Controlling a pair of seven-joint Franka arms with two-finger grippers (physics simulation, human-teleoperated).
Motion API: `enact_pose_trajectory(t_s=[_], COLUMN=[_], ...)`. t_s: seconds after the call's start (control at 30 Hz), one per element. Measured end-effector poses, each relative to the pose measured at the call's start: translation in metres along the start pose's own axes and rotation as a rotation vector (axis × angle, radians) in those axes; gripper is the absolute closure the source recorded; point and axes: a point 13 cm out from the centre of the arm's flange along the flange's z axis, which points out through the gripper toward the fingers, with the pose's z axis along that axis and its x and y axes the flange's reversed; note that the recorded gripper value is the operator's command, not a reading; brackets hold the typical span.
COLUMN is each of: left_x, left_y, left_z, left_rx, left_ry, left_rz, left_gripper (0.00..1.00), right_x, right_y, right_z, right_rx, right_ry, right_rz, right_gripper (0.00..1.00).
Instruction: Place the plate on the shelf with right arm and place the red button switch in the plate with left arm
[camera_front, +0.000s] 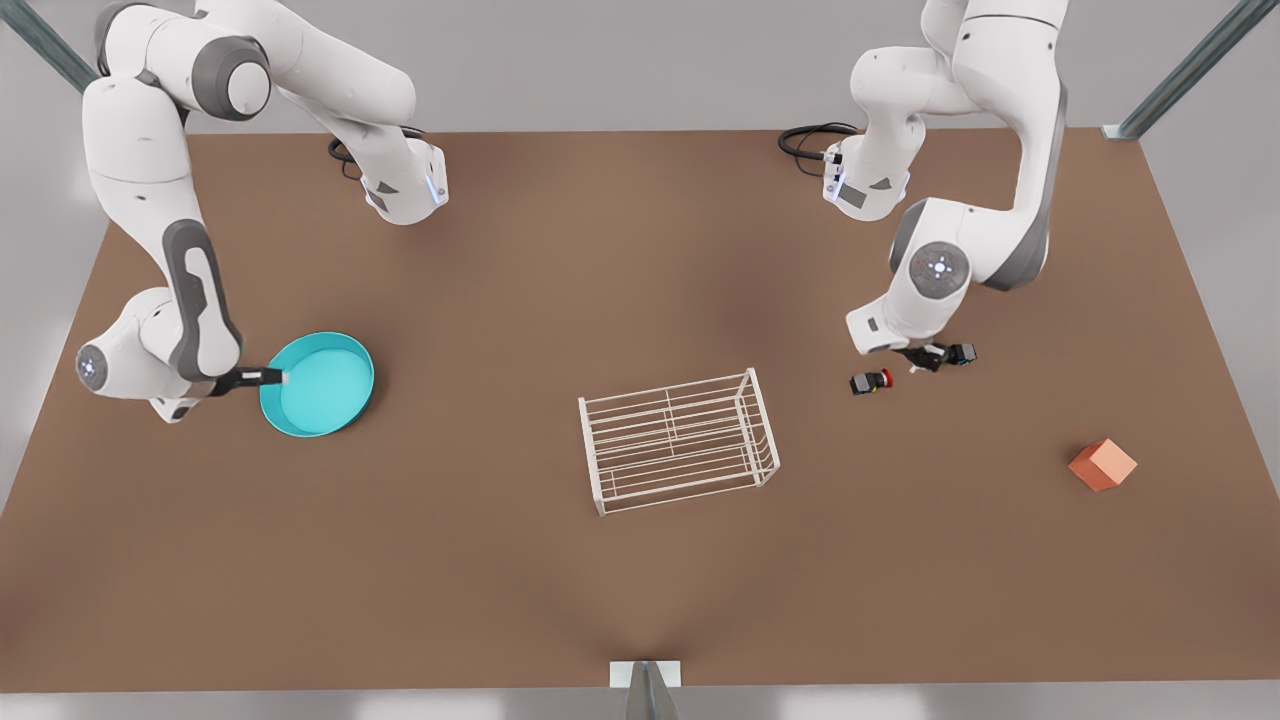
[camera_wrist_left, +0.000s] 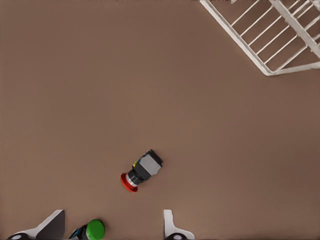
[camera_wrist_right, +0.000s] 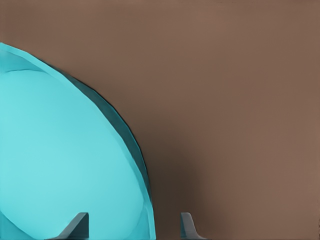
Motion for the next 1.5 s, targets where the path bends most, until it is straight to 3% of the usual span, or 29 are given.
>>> enact_pose_trajectory(t_s=[0.03,0.1,0.3,0.37,0.4,0.67,1.0,1.23,1.5], left_x=[0.001,0.0,0.006,0.001,-0.002,-0.012,-0.019,-0.016,-0.029], left_y=[-0.002,-0.006,-0.035,-0.041,-0.043,-0.016,-0.024,-0.028,-0.028], left_z=[-0.001,-0.001,0.029,0.034,0.038,0.057,0.081,0.12,0.147], left_rx=[0.0,0.007,0.079,0.095,0.102,0.159,0.169,0.195,0.24], left_ry=[0.0,-0.002,0.004,0.004,0.007,0.015,0.054,0.059,0.044], left_rz=[-0.052,-0.214,-0.728,-0.863,-0.924,-1.388,-1.672,-1.814,-1.927], left_gripper=[0.0,0.0,0.0,0.0,0.0,0.0,0.0,0.0,0.0], right_x=[-0.002,-0.005,-0.009,-0.01,-0.011,-0.018,-0.024,-0.059,-0.076], right_y=[0.001,0.001,0.0,0.002,0.002,0.019,0.13,0.28,0.445], right_z=[-0.001,-0.002,0.006,0.007,0.007,-0.047,-0.136,-0.161,-0.163], right_rx=[-0.003,-0.01,-0.002,0.001,0.0,0.025,0.076,0.116,0.116], right_ry=[-0.011,-0.025,-0.026,-0.026,-0.027,-0.075,-0.101,-0.109,-0.138], right_rz=[-0.009,-0.028,-0.081,-0.096,-0.103,-0.183,-0.382,-0.573,-0.61], right_gripper=[0.61,0.67,0.67,0.81,0.83,0.83,0.82,0.81,0.81])
